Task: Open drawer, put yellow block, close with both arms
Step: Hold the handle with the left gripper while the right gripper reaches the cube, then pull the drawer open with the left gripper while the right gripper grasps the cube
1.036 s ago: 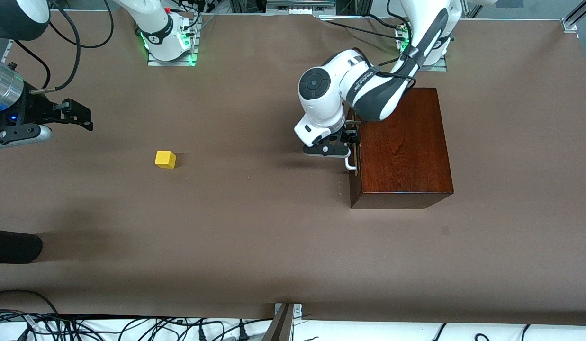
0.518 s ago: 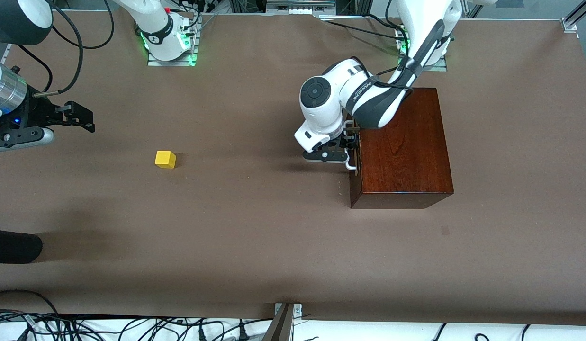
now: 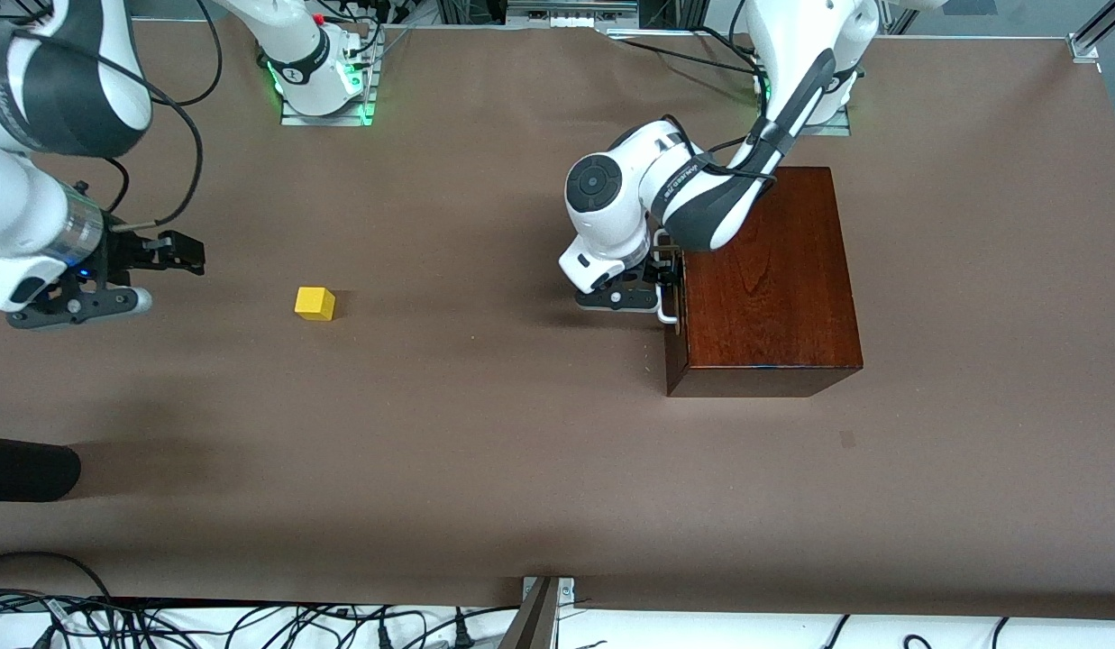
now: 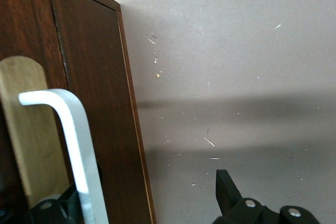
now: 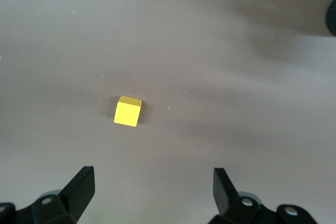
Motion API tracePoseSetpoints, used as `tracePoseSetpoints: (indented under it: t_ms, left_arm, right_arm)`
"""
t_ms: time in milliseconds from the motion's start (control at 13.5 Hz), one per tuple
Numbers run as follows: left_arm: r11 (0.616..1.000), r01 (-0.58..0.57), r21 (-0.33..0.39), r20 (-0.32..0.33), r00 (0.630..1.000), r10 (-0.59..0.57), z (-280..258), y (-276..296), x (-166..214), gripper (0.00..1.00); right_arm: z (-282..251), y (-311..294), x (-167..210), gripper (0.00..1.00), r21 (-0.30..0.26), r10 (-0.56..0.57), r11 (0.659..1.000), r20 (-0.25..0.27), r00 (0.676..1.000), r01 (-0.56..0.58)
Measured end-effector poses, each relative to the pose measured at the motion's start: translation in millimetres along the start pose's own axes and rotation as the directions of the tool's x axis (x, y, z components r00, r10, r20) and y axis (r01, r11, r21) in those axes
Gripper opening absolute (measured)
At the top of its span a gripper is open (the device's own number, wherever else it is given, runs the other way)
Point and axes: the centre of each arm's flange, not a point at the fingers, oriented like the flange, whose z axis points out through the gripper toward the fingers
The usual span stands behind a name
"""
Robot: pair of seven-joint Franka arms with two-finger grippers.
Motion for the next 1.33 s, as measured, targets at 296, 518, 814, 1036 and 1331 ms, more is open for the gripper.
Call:
tracePoseSetpoints:
  t_ms: [296,518,814,1036,1331]
  left_arm:
    - [1.000,-0.006,-0.021,-0.036,0.999,0.006,-3,9,-1,1.00]
    - [1.000,0.004,-0.025,-0.043,0.999,-0.005,-3,9,-1,1.00]
    - [0.998,0.054,-0.036,-0.049,0.997,-0.056,-3,9,0,1.00]
    - [0.994,0.100,-0.047,-0.055,0.993,-0.103,-5,10,2,1.00]
    - [0.992,0.115,-0.055,-0.059,0.991,-0.118,-7,13,2,1.00]
  right_arm:
    - [12,-9,4,1.00,0.036,0.012,0.999,0.020,1.000,-0.013]
    - [44,-15,7,1.00,0.083,0.050,0.995,0.030,0.998,-0.052]
    - [126,-19,6,1.00,0.090,0.110,0.990,0.007,0.994,-0.110]
    - [184,-37,-3,1.00,0.098,0.152,0.984,-0.037,0.988,-0.147]
    - [236,-64,-21,1.00,0.098,0.183,0.980,-0.097,0.978,-0.174]
